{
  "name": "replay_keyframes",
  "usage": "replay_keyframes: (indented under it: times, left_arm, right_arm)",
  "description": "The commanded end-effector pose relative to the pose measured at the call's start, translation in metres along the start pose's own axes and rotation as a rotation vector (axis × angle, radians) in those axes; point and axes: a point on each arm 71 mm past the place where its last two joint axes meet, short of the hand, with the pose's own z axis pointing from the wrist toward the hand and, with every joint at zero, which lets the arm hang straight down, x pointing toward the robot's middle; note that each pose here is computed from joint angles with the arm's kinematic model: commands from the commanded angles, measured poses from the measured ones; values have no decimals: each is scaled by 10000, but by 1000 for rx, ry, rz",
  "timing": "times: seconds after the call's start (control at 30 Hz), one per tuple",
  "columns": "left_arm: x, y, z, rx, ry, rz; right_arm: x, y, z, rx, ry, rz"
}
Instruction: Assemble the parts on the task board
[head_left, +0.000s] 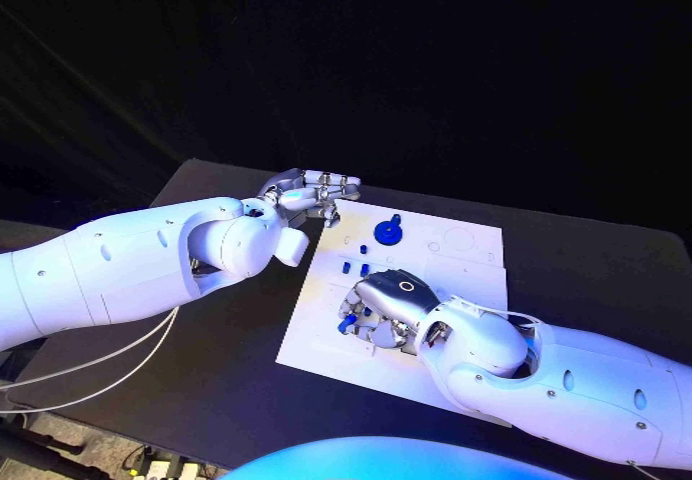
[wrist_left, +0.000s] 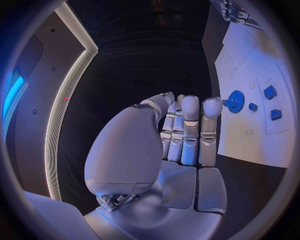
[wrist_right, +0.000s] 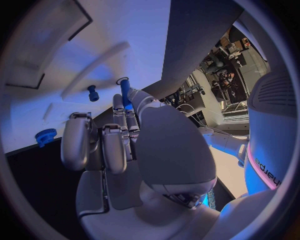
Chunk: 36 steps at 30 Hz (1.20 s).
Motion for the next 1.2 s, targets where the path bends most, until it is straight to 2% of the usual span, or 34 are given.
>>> replay_keyframes:
  times: [0.03, 0.77, 1.2]
  left_arm:
    - [29, -6, 3, 4, 22, -2]
    - [23, -4, 0, 1, 26, -3]
    - [30, -3, 1, -1, 27, -3]
  right_arm:
    - [53, -25, -18, 12, 49, -27]
    - [11, -21, -60, 21, 10, -36]
    - [48, 3, -7, 23, 51, -41]
